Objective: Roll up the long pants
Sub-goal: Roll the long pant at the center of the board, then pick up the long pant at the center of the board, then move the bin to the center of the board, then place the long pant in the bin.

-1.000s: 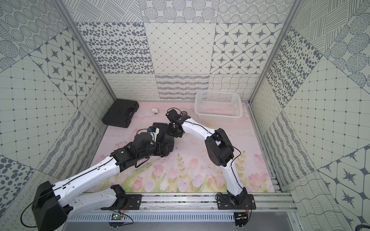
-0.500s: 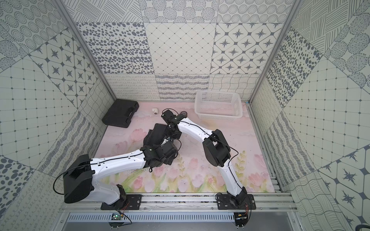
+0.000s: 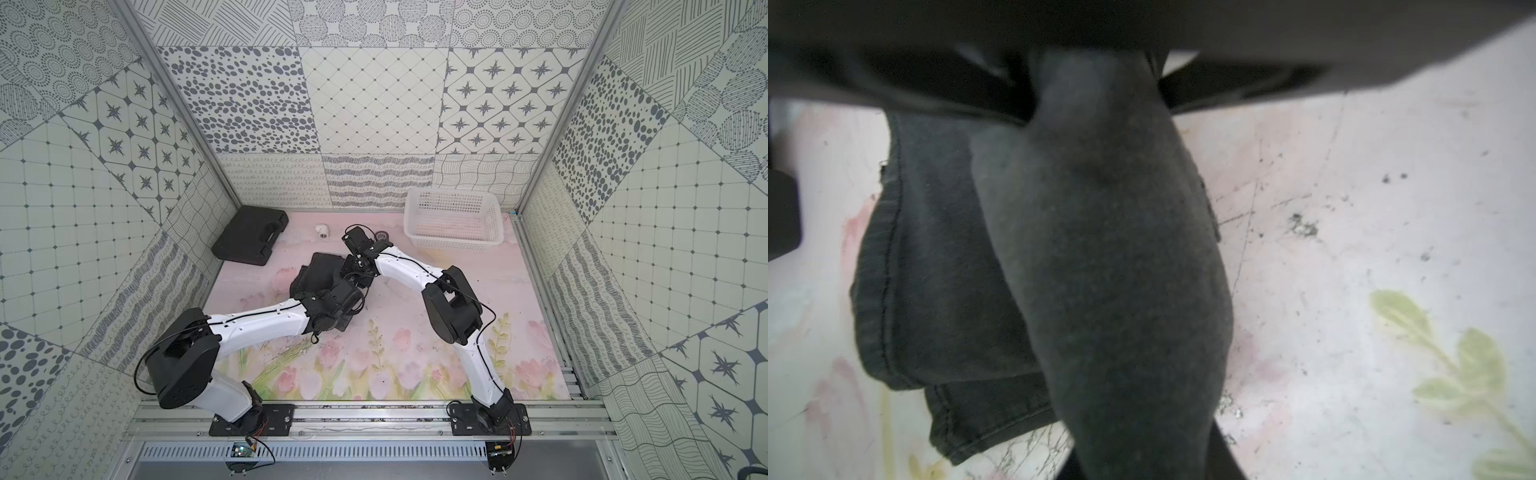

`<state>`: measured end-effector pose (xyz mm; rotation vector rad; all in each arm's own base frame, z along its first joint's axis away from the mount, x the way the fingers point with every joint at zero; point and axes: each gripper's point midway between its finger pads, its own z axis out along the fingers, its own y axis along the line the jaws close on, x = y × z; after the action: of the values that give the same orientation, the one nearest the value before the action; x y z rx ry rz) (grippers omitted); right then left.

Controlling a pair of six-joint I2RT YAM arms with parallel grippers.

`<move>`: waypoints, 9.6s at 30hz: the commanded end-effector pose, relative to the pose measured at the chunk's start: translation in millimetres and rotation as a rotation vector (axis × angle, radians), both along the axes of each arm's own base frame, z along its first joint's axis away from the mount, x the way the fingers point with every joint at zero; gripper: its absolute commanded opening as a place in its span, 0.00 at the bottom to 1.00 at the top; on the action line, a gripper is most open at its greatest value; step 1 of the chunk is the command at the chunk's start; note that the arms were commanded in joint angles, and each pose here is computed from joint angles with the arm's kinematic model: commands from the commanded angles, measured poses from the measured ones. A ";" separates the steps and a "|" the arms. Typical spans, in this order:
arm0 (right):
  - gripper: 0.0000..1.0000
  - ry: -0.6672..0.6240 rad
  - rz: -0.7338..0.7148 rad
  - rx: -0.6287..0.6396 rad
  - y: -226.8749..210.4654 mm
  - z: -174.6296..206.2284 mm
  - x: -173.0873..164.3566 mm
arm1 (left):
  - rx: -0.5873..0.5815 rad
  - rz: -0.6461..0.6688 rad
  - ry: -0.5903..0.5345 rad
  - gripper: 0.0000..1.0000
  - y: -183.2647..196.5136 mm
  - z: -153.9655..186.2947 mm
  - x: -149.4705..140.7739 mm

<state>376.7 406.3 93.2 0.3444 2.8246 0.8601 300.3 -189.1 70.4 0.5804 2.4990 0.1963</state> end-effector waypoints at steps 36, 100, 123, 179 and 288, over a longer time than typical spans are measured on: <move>0.38 -0.078 0.436 0.041 -47.4 -44.3 -36.1 | -1.144 -0.022 0.332 0.10 -79.0 31.7 -51.8; 0.97 -0.063 -0.103 0.159 -100.3 39.8 23.5 | -0.872 0.126 0.169 0.00 -35.3 11.4 -11.3; 0.97 -0.083 0.246 0.142 -47.3 -46.0 -16.1 | -0.957 0.181 0.255 0.00 -30.7 -9.3 -7.3; 0.00 0.148 -0.200 -0.270 -255.4 -96.0 -78.9 | -1.008 0.228 0.102 0.62 -215.8 54.6 265.7; 0.96 -0.375 -0.312 -0.692 -419.7 145.9 23.8 | -0.698 0.444 -0.151 1.00 -44.0 104.3 91.8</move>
<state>399.7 -13.8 217.1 0.4949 2.4903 -0.1270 399.1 -270.7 165.2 -0.3526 2.2703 -0.5533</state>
